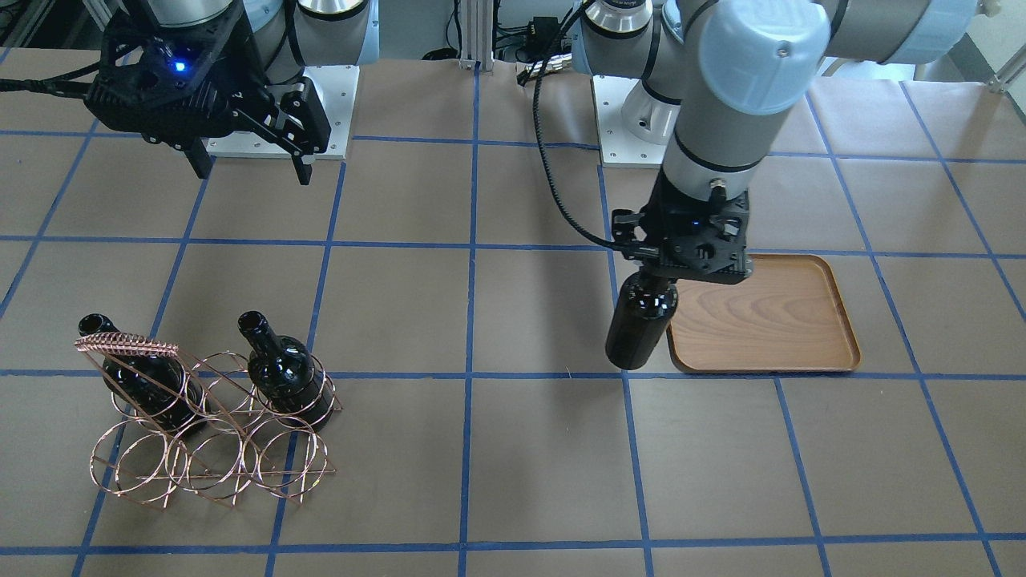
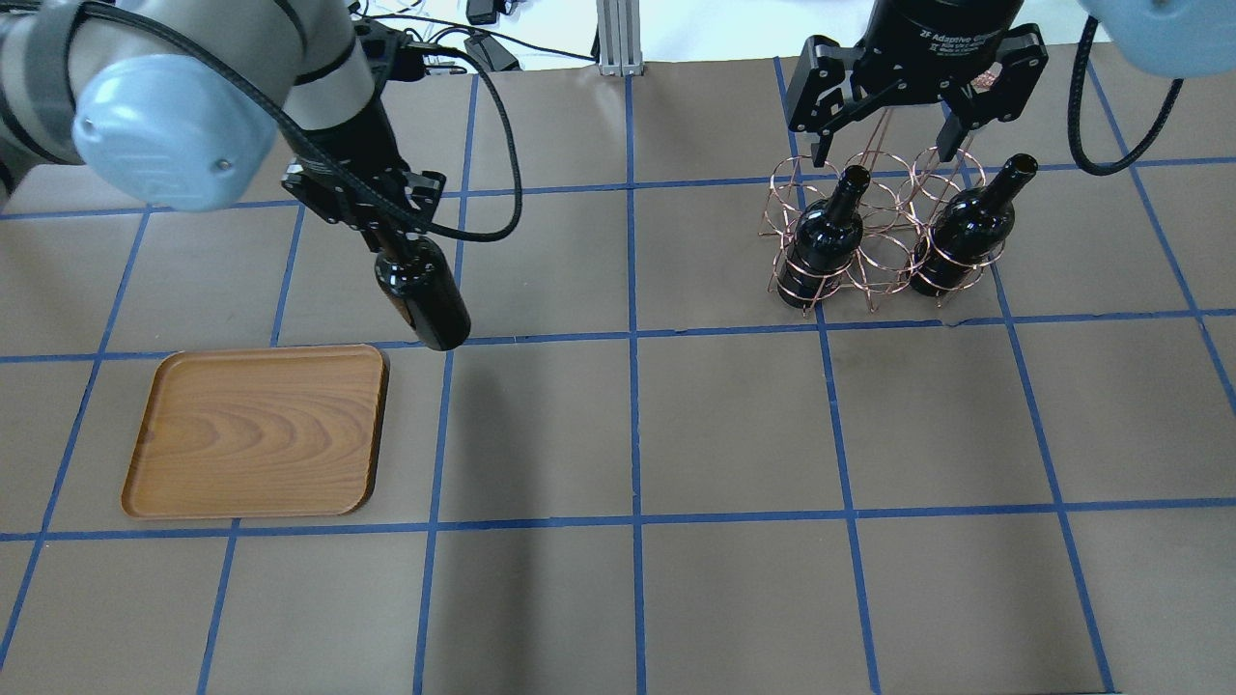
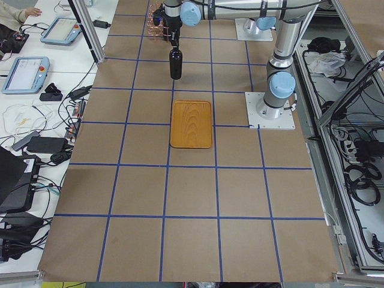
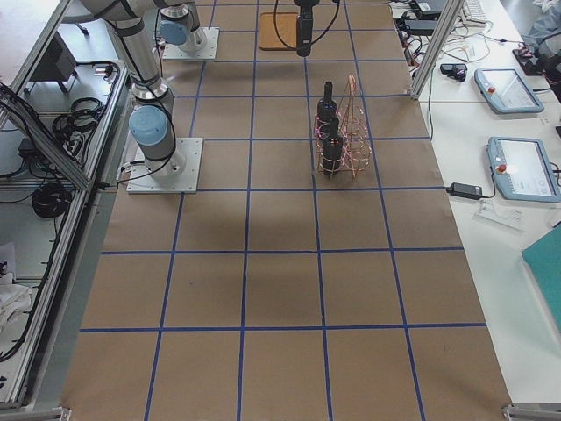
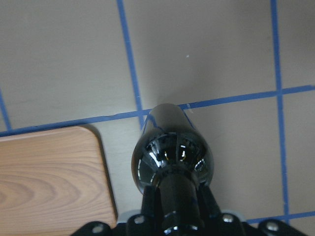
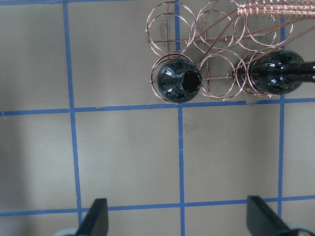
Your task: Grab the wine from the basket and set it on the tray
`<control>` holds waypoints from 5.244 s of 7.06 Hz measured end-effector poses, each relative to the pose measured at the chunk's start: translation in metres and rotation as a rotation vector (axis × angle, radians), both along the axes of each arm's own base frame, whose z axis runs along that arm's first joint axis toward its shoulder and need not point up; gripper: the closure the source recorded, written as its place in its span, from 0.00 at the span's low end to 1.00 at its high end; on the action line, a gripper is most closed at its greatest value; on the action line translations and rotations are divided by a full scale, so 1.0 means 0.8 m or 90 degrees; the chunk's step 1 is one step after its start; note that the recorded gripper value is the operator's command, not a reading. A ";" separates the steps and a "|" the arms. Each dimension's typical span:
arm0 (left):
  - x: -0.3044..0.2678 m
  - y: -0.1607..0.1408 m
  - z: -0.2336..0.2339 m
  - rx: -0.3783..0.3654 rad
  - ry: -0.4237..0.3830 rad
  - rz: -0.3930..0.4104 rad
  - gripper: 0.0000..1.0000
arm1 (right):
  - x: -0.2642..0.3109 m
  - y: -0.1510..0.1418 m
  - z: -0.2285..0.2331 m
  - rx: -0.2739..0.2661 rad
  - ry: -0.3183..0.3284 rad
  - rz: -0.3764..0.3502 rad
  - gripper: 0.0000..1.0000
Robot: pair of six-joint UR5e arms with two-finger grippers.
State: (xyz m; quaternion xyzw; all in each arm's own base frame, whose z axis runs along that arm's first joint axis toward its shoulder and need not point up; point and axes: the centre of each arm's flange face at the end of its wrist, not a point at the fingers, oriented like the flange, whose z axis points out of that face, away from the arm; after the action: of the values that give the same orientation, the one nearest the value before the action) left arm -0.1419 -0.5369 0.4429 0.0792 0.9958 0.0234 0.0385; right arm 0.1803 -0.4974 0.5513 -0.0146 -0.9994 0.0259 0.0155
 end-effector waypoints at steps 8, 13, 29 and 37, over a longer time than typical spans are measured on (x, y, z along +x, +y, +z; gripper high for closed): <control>0.286 0.073 -0.049 0.048 0.020 -0.062 1.00 | 0.000 0.001 0.000 0.001 0.000 0.000 0.00; 0.308 0.079 -0.074 0.070 0.036 -0.045 1.00 | -0.001 0.000 0.000 0.001 0.001 -0.001 0.00; 0.063 0.087 0.093 -0.039 -0.003 0.068 0.00 | -0.001 0.000 0.000 0.002 0.002 0.001 0.00; 0.025 0.118 0.122 -0.054 0.054 0.065 0.00 | -0.001 0.000 0.001 -0.001 -0.001 0.001 0.00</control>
State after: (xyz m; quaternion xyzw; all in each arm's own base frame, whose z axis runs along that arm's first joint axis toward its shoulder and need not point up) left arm -0.1216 -0.4427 0.5406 0.0274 0.9994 -0.0201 -0.0020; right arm 0.1797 -0.4970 0.5521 -0.0137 -0.9994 0.0269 0.0147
